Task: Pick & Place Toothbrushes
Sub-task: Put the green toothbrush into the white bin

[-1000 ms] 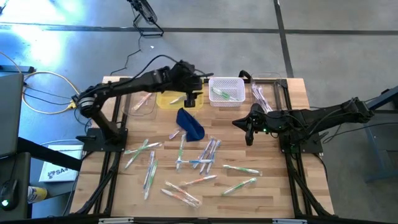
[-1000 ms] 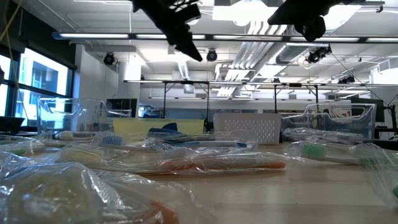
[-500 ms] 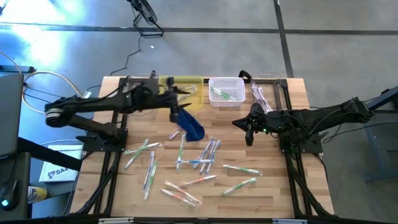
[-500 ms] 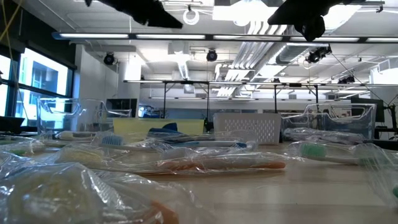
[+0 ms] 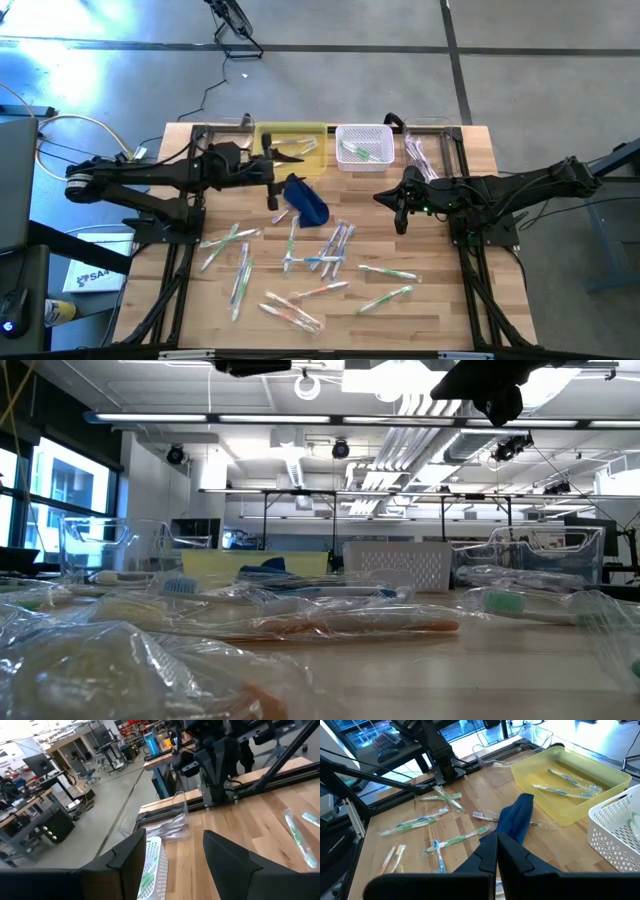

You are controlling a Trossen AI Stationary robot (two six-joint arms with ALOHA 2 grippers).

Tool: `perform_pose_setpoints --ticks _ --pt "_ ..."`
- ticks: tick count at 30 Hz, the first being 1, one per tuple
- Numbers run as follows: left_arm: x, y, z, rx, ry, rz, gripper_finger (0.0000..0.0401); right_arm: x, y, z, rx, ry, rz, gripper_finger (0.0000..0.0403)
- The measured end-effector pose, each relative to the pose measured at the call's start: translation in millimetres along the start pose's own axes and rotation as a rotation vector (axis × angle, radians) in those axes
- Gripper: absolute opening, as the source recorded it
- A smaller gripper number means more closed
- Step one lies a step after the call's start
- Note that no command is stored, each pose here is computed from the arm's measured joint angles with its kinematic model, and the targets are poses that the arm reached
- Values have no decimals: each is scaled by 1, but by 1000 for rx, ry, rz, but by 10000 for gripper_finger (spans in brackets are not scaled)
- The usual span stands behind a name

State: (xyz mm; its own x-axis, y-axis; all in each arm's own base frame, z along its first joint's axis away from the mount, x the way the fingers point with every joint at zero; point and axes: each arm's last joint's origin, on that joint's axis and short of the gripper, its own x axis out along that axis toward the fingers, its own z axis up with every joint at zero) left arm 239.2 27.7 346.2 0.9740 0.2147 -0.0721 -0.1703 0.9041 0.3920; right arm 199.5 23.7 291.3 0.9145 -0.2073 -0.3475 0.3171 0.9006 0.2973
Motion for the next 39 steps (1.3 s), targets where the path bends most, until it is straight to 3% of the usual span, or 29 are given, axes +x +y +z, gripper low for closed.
perform_pose_setpoints --ticks 3,9,13,31,39 --pt "0 1 1 -44 -16 8 191 0 0 0 0 0 0 4" --pt "0 2 2 -258 -26 10 191 0 0 0 0 2 3 4" --pt "0 2 2 -296 -24 9 191 0 0 0 -19 1 3 4" --pt "0 1 0 -294 -5 5 191 0 0 0 -26 1 4 4" --pt "0 -1 -3 -240 29 -5 191 0 0 0 -25 1 3 4"
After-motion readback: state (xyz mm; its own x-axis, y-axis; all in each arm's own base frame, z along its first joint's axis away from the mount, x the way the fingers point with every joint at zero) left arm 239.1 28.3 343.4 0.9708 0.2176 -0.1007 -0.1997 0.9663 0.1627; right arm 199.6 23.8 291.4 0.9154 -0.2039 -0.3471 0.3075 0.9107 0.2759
